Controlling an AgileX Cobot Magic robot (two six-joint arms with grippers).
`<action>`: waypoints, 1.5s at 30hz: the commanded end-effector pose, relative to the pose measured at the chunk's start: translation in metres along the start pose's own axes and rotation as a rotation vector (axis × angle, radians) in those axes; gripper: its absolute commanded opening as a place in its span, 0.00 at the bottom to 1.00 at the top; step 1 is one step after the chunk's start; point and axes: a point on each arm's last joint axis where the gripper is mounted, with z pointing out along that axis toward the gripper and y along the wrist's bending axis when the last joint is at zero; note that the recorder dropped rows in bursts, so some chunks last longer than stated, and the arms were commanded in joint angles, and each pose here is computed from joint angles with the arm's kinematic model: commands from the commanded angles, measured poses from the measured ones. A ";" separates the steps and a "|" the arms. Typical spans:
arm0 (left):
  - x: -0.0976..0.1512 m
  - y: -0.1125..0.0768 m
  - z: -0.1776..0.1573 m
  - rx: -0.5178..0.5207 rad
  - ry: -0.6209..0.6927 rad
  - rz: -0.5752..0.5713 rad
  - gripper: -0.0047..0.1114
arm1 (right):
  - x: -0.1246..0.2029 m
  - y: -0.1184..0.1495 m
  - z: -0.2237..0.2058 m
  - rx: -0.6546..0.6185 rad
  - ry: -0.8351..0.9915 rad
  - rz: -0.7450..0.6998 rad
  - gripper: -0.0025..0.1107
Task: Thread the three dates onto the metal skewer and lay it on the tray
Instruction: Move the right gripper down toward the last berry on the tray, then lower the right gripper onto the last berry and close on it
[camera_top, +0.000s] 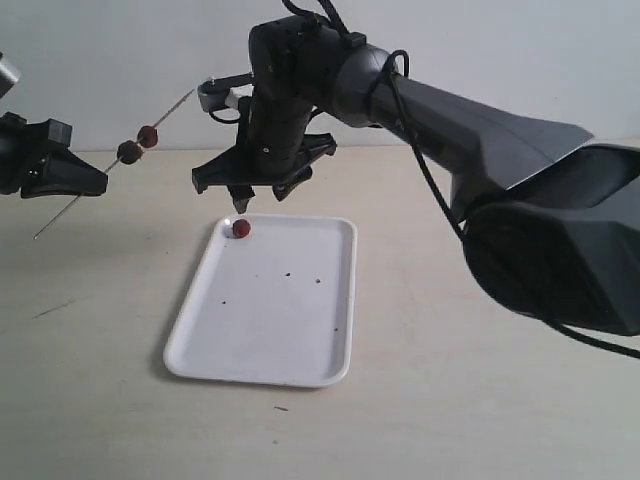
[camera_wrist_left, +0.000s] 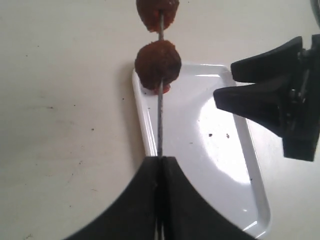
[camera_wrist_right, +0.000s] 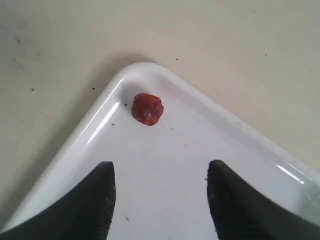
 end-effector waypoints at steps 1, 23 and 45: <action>-0.001 -0.005 -0.004 0.015 -0.001 0.004 0.04 | -0.003 0.003 0.013 -0.008 -0.003 0.038 0.49; -0.001 -0.005 -0.004 0.020 0.002 0.008 0.04 | -0.006 0.003 0.060 -0.042 -0.130 0.221 0.48; -0.001 -0.005 -0.004 0.023 0.001 0.010 0.04 | -0.005 0.004 0.067 -0.055 -0.139 0.251 0.48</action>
